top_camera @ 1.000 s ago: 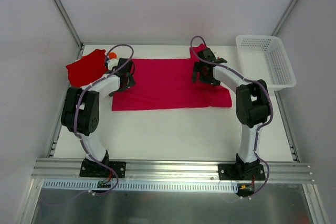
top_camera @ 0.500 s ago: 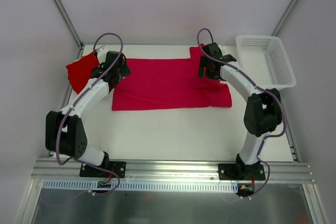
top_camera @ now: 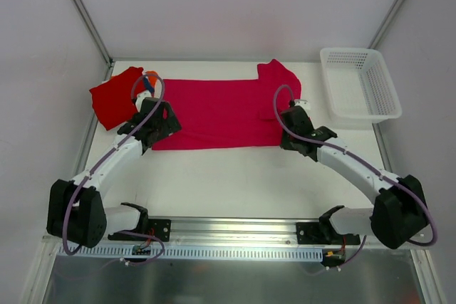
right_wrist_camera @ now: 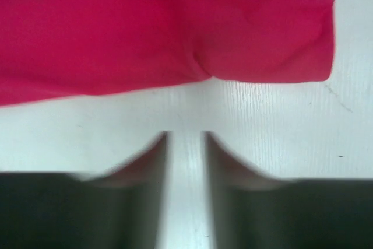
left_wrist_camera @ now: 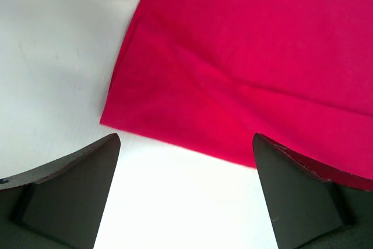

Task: Fold and stack the t-shirts
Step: Fold the flattened tshirt in 1/3 of the way

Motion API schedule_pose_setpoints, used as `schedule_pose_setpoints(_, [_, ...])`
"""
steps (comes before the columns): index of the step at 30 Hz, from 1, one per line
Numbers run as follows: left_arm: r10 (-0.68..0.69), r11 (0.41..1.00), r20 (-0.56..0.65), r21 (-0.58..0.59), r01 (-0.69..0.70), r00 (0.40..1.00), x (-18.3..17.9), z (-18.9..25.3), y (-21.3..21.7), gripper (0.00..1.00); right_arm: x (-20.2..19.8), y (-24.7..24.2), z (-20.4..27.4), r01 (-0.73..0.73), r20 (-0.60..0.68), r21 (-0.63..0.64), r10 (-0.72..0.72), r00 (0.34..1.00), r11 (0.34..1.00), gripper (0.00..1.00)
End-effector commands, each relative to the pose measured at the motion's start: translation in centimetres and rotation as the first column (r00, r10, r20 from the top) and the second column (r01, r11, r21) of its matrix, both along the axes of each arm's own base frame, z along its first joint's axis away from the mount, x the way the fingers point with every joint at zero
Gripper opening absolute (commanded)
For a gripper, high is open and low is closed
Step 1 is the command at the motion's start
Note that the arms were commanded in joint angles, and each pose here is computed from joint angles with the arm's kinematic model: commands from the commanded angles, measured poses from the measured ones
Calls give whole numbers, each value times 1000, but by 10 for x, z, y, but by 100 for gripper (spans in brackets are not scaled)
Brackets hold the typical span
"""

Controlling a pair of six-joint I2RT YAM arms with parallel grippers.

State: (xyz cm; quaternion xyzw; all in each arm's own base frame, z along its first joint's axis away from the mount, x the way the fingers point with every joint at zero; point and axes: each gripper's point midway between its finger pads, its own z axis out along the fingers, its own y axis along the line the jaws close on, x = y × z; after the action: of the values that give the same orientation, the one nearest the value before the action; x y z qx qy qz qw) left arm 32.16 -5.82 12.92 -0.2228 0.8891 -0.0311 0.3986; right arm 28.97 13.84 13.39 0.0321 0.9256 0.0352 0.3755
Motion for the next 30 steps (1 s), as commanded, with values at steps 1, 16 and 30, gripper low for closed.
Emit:
schedule_pose_setpoints(1, [-68,995,-5,-68,68,998,5,-14,-22,99,18,13,-15,-23,16,81,22,1000,996,4])
schedule_pose_setpoints(16, [-197,977,43,-74,200,979,47,-23,-48,99,79,-14,-37,4,-61,-17,-5,998,1000,0])
schedule_pose_setpoints(30, [-161,986,-85,-49,157,983,66,-75,-42,99,96,-64,-90,141,-188,137,-113,976,981,1])
